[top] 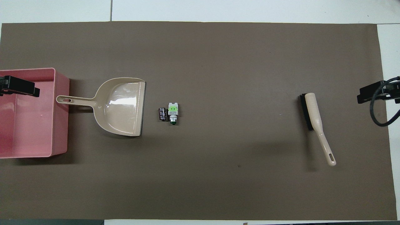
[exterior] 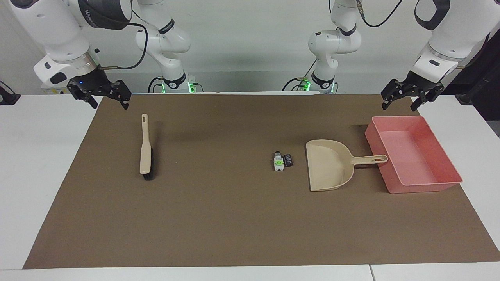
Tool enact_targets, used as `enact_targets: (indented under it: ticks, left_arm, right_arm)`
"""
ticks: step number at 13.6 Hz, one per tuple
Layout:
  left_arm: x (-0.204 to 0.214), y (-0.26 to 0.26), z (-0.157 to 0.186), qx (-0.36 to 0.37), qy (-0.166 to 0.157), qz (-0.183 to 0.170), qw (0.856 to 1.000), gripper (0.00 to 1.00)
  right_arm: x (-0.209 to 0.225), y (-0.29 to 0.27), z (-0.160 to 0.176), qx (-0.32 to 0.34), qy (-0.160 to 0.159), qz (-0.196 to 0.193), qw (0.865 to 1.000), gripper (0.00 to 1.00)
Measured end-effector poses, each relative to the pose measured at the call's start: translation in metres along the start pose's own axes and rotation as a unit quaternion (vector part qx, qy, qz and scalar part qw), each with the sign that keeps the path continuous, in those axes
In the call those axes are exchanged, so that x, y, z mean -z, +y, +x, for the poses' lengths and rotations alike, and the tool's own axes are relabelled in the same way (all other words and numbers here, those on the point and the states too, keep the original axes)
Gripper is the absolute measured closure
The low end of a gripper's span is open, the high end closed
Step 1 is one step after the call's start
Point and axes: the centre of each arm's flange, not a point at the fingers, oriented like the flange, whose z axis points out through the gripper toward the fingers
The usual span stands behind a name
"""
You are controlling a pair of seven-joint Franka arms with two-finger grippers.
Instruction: Clean e-waste and dump in bin
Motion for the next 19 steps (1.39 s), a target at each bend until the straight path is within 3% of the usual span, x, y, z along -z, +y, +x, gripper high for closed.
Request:
enact_targets:
  ticks: [9,16,19]
  left_arm:
    - [0.000,0.000,0.000,0.000,0.000,0.000,1.000,0.00]
    - [0.000,0.000,0.000,0.000,0.000,0.000,1.000,0.00]
    - [0.000,0.000,0.000,0.000,0.000,0.000,1.000,0.00]
  right_arm:
    - [-0.018,0.019,-0.009,0.023,-0.021,0.003,1.000,0.00]
    - [-0.111,0.025,-0.053,0.030,-0.050,0.010,0.998,0.00]
    - [-0.152,0.023,-0.056,0.042,-0.046,0.010,0.998,0.00]
